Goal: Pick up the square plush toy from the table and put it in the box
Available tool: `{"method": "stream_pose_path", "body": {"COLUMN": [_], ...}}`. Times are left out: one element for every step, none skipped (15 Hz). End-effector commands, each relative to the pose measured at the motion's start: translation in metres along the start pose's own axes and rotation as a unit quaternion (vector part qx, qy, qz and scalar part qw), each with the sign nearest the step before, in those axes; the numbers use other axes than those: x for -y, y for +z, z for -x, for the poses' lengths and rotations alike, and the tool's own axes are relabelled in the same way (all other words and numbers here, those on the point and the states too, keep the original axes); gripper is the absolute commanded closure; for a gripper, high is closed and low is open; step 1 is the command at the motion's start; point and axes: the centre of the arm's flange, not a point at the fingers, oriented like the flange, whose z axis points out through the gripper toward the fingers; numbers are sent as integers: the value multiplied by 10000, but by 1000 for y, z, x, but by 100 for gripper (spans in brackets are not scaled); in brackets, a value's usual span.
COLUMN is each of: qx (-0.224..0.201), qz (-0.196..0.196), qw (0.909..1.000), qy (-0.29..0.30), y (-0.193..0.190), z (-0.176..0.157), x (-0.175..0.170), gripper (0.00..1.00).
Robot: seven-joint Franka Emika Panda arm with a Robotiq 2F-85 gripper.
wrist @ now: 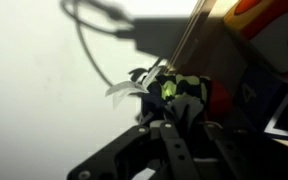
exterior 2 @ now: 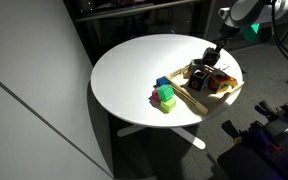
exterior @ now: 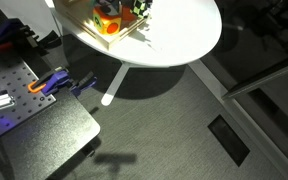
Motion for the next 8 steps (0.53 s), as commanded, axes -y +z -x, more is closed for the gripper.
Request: {"method": "stream_pose_path", "body": {"qx": [-175, -191, -208, -212, -211, -193, -162, -127], "qz": [-5, -26, -72, -103, -136, -157, -180, -204], "qw": [9996, 9995, 9993, 9991, 9990, 9989, 9988, 9987], "qy": [-207, -252, -314, -339, -365, -394, -427, -456], "y": [-10, -10, -9, -9, -8, -7, -5, -3], "z": [-3, -5, -7, -9, -10, -10, -10, -10], "x": [26, 31, 36, 41, 46, 51, 55, 59], "gripper": [92, 93, 93, 93, 93, 93, 91, 56]}}
